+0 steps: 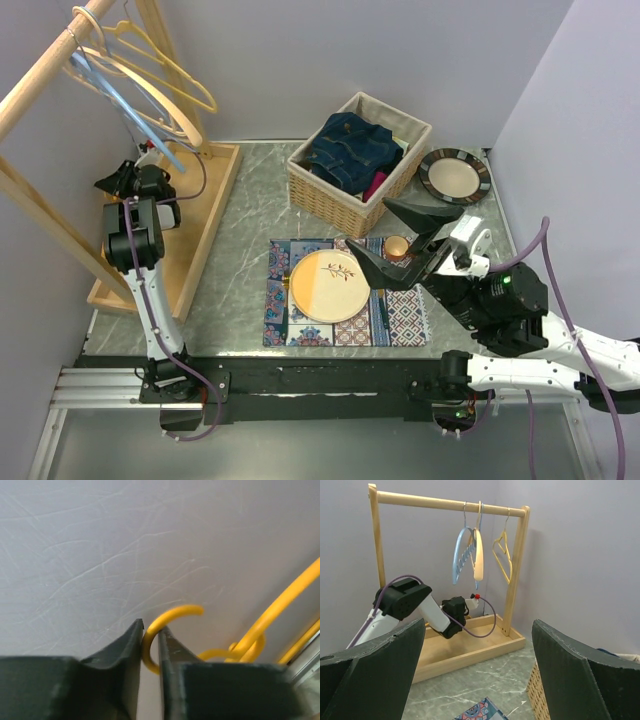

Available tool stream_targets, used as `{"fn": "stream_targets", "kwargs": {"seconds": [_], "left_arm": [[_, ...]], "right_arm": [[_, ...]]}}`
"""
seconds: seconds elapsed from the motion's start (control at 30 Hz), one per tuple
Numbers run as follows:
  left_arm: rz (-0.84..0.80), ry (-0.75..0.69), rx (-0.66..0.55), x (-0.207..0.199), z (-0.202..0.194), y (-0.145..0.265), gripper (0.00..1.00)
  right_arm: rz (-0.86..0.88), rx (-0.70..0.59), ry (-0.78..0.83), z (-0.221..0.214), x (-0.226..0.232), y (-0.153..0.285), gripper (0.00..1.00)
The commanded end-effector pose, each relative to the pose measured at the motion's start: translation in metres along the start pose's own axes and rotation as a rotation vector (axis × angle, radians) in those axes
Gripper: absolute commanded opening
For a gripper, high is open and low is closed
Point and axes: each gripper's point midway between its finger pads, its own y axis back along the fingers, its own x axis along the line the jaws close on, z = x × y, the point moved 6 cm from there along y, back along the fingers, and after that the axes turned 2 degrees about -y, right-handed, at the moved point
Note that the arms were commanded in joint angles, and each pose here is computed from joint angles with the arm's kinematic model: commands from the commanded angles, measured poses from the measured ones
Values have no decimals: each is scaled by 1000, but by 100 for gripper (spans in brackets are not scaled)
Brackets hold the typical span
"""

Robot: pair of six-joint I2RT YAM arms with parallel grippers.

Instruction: Remove the skirt from the hanger

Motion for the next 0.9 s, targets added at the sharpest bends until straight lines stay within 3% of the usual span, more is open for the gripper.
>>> {"fn": "stream_targets", "kwargs": {"seconds": [0.0, 0.07, 0.5, 0.77, 0.87], "left_arm": [[21, 65, -23, 29, 13, 3, 7], [27, 90, -31, 43, 21, 7, 1], [-18, 145, -126, 112, 74, 45, 1], [-245, 66, -211, 134, 98, 89, 1], [-351, 107, -239, 145, 107, 103, 1]], "right_arm": [[-16, -53, -9, 19, -5, -3, 94], [0, -52, -15, 20, -3, -3, 94], [29, -65, -60, 26, 0, -2, 94], [43, -50, -108, 30, 4, -5, 93], [1, -57, -121, 27, 1, -7, 93]]}}
